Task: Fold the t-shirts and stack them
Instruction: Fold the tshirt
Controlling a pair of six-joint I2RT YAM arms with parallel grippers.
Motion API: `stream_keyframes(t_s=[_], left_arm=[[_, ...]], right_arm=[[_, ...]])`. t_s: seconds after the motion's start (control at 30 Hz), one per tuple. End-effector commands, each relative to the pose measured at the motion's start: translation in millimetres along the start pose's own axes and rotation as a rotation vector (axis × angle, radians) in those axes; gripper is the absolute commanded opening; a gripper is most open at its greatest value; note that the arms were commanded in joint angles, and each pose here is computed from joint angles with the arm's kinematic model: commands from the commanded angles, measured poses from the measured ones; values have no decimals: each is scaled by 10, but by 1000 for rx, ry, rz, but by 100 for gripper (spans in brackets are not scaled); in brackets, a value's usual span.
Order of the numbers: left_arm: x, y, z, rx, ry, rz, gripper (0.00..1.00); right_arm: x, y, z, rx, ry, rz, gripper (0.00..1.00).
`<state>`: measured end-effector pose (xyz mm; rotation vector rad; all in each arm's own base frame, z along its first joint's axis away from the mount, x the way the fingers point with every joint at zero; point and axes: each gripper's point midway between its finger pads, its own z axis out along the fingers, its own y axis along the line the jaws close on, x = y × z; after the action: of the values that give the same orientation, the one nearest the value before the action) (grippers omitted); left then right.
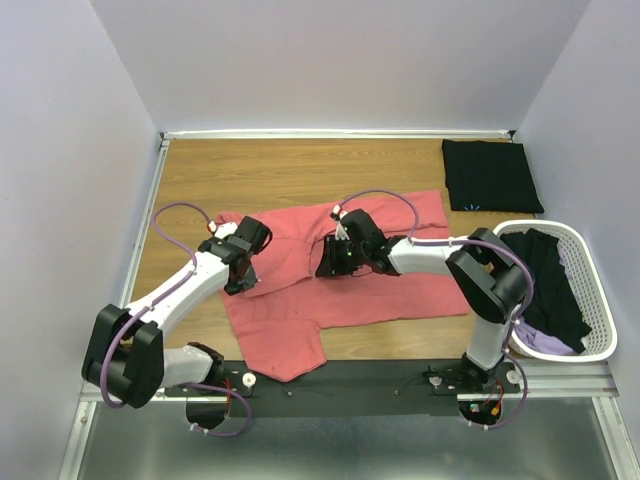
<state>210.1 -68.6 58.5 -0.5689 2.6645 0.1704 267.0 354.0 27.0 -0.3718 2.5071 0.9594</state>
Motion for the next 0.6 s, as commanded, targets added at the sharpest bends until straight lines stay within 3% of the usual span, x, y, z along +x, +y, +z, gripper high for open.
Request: stream_keyframes(t_s=[0.0, 0.1, 0.27, 0.4, 0.57], left_arm=[[45, 39, 21, -10, 2, 12, 29], [-68, 27, -55, 3, -47, -30, 56], [-508, -3, -246, 61, -187, -132, 71], [-1034, 131, -216, 93, -295, -203, 80], [-1667, 125, 42, 174, -379, -264, 82]], right_arm=[[-313, -77, -197, 115, -97, -69, 41], [-540, -211, -388, 226, -169, -106, 41], [-864, -519, -724, 357, -239, -132, 41], [-1162, -1006, -1060, 412, -288, -59, 42], [-1541, -1755, -1603, 441, -384, 124, 42]])
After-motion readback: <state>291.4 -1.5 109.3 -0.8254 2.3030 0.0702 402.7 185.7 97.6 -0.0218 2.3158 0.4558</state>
